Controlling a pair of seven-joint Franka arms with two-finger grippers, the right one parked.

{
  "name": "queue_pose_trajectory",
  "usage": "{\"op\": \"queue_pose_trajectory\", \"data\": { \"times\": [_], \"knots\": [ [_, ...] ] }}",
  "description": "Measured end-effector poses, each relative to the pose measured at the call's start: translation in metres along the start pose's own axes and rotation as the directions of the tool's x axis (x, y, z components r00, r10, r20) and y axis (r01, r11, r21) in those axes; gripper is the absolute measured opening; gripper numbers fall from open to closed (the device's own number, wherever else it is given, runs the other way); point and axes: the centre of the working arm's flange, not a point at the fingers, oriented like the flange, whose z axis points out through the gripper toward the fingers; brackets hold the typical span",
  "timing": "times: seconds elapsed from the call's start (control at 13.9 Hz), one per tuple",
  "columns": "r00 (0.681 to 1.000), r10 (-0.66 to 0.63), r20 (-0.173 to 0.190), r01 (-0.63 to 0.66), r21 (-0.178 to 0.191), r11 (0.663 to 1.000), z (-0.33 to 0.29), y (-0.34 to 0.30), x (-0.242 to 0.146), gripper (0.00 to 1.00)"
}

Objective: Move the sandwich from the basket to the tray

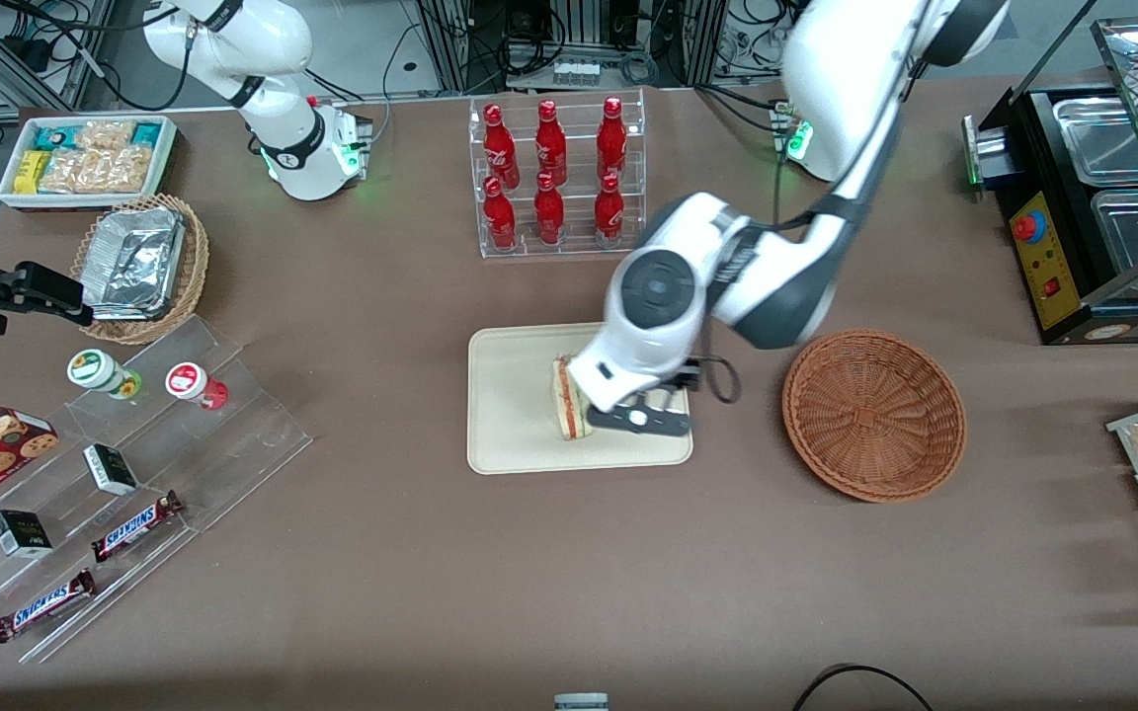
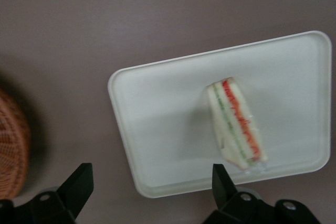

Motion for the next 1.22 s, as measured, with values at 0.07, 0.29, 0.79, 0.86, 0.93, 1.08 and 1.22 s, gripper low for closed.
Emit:
{"op": "queue_pose_trajectory", "data": {
  "times": [0.07,0.29,0.79,0.86,0.93,1.08,1.22],
  "knots": [
    [1.000,0.025,0.007,-0.025,0.002,1.000,-0.011,-0.023,0.003,1.00],
    [0.994,0.101,0.031,-0.101,-0.001,0.995,-0.042,-0.100,0.007,1.00],
    [0.996,0.087,0.033,-0.087,-0.008,0.996,-0.064,-0.234,-0.015,1.00],
    [0.996,0.086,0.019,-0.086,-0.007,0.996,-0.064,-0.244,-0.021,1.00],
    [0.997,0.080,-0.001,-0.080,-0.004,0.997,-0.063,-0.250,-0.028,1.00],
    [0.997,0.068,-0.035,-0.068,0.005,0.998,-0.060,-0.257,-0.051,1.00],
    [0.997,0.062,-0.048,-0.061,0.017,0.998,-0.061,-0.261,-0.080,1.00]
  ]
}}
